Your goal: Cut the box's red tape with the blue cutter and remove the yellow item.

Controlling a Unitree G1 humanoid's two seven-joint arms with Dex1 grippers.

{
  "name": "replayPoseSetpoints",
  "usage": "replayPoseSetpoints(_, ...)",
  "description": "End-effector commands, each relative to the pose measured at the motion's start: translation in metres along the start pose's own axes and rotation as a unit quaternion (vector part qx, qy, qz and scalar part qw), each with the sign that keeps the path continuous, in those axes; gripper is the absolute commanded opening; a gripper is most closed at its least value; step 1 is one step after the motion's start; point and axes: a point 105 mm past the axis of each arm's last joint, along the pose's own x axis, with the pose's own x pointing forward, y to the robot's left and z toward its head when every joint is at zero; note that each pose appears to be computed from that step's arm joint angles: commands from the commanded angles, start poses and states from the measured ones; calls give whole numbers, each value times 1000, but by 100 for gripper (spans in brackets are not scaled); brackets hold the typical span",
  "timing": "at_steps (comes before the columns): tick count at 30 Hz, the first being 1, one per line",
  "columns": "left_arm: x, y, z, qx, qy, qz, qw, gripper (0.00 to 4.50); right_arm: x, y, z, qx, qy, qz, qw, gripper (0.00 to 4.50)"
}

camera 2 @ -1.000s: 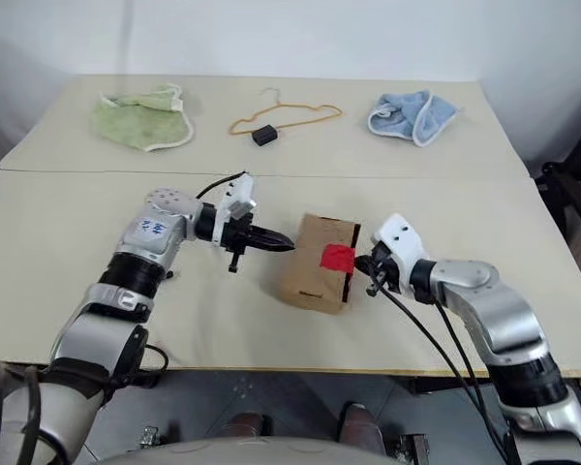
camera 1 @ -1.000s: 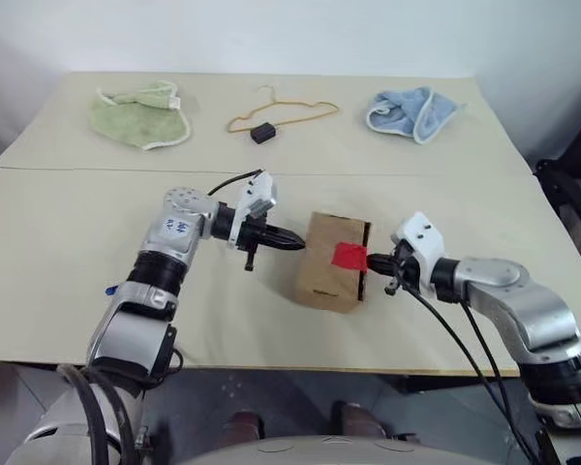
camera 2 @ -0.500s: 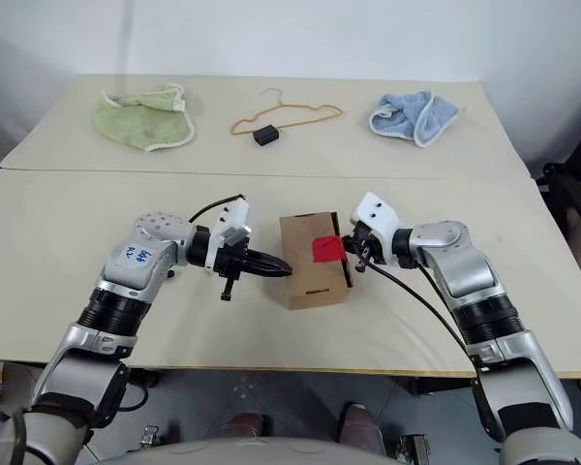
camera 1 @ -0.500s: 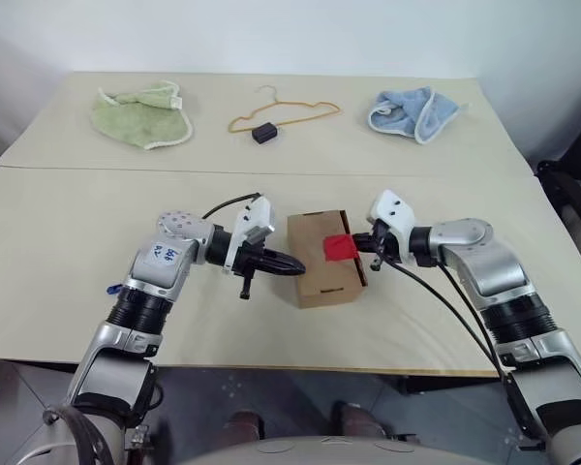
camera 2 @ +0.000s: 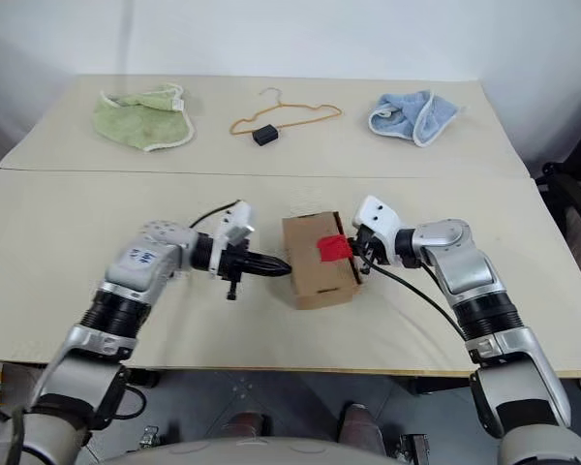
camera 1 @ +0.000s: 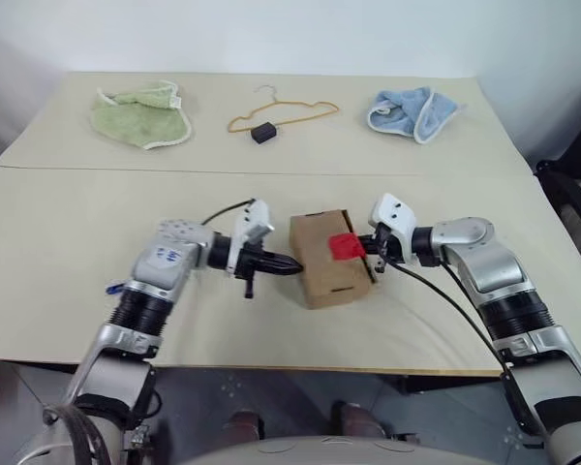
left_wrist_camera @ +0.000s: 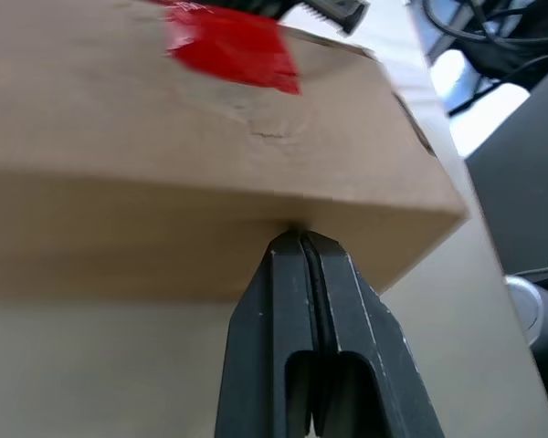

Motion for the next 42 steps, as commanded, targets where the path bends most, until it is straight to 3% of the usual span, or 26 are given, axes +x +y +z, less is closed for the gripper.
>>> replayPoseSetpoints(1, 16, -7, 9, 10, -4, -19, 1000, 2, -3, -4, 15, -23, -21, 3, 1000, 0)
replayPoseSetpoints(8, 18, -10, 7, 12, 2, -20, 1000, 2, -9, -13, 8, -27, -7, -4, 1000, 0)
replayPoseSetpoints(14, -6, -5, 16, 19, -21, 4, 1000, 2, -30, -21, 2, -13, -9, -15, 1000, 0)
replayPoseSetpoints(18, -31, -6, 18, 31, -36, 12, 999, 2, -44, -22, -11, -4, 2, -24, 1000, 0)
replayPoseSetpoints(21, -69, 3, 30, 28, -70, 66, 995, 2, -66, -21, -16, 13, -13, -27, 999, 0)
replayPoseSetpoints(23, -94, 8, 32, 35, -83, 113, 990, 40, -78, -18, -10, 16, -44, -25, 999, 0)
replayPoseSetpoints(26, -145, 1, 10, 38, -87, 189, 977, 117, -101, 5, 4, 9, -112, 22, 993, 60)
replayPoseSetpoints(31, -229, -44, -44, 6, -99, 280, 955, 275, -118, 42, 27, -60, -212, 31, 975, 230)
replayPoseSetpoints(34, -288, -67, -83, -47, -46, 383, 922, 363, -119, 73, 43, -76, -281, 47, 955, 330)
replayPoseSetpoints(37, -339, -82, -96, -64, -23, 466, 882, 450, -113, 100, 53, -64, -311, 71, 945, 442)
replayPoseSetpoints(39, -371, -94, -101, -77, -30, 514, 854, 450, -108, 122, 58, -52, -325, 101, 939, 447)
replayPoseSetpoints(42, -378, -103, -114, -92, 9, 505, 858, 450, -107, 132, 66, -30, -344, 100, 933, 447)
